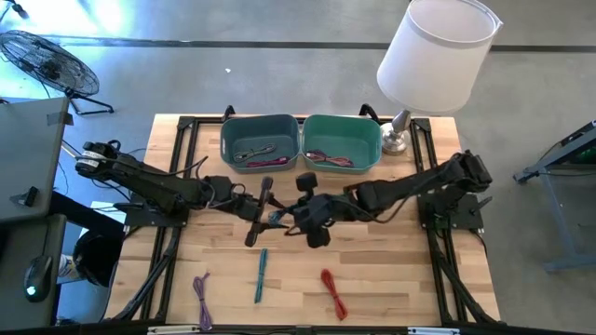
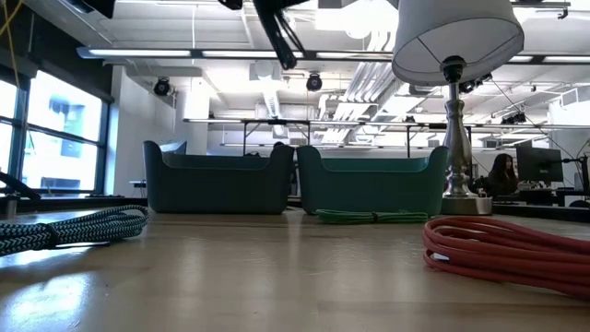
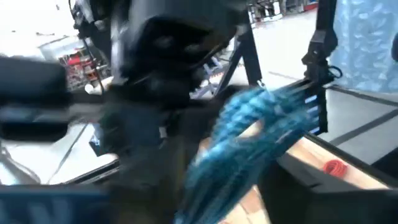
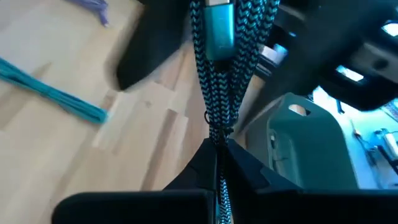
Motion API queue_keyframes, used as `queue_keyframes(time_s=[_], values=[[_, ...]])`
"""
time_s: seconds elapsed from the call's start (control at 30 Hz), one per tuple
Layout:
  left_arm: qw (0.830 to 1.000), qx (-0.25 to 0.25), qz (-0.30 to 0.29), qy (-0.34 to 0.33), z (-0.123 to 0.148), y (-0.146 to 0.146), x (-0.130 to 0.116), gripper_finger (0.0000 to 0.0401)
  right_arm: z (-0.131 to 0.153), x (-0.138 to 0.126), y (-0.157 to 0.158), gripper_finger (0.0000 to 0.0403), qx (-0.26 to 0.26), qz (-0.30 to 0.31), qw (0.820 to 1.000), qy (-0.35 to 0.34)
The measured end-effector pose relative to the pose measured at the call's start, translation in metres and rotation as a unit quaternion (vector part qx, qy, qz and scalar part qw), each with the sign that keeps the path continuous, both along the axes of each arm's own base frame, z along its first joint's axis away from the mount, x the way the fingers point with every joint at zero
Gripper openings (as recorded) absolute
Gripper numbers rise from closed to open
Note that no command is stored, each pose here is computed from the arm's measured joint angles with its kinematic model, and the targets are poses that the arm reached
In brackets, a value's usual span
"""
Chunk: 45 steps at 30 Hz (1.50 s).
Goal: Pick & Place USB Port
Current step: Put the right blue patterned USB cable into the blue bin
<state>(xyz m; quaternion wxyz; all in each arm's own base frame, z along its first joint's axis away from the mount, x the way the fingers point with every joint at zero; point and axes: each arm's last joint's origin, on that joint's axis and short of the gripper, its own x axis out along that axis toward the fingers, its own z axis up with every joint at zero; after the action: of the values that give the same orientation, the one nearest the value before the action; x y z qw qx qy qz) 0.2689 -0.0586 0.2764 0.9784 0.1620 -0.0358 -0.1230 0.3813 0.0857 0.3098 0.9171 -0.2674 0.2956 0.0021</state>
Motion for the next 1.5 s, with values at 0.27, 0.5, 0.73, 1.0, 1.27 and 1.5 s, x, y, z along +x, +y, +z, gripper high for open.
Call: queue_keyframes(time_s=[0.27, 0.5, 0.73, 1.0, 1.27, 1.5], values=[[0.997, 0.07, 0.016, 0.006, -0.005, 0.001, 0.0, 0.0017, -0.002, -0.001, 0.007, 0.0074, 0.014, 0.031, 0.999, 0.008], [0.98, 0.126, 0.152, 0.038, -0.001, 0.028, -0.006, 0.0016, -0.011, -0.015, 0.025, 0.01, 0.004, 0.018, 0.998, 0.063], [0.928, 0.15, 0.309, 0.146, -0.01, 0.086, -0.021, 0.0016, -0.017, -0.028, 0.03, 0.0102, -0.04, -0.063, 0.993, 0.094], [0.9, 0.074, 0.349, 0.251, -0.029, 0.143, -0.039, 0.0016, -0.02, -0.029, 0.026, 0.0103, -0.025, -0.086, 0.99, 0.105], [0.886, 0.039, 0.378, 0.267, -0.032, 0.158, -0.047, 0.0116, -0.02, -0.029, 0.026, 0.0103, -0.025, -0.085, 0.99, 0.105], [0.886, 0.037, 0.364, 0.285, -0.035, 0.156, -0.048, 0.0244, -0.021, -0.031, 0.025, 0.0103, -0.02, -0.093, 0.989, 0.111]])
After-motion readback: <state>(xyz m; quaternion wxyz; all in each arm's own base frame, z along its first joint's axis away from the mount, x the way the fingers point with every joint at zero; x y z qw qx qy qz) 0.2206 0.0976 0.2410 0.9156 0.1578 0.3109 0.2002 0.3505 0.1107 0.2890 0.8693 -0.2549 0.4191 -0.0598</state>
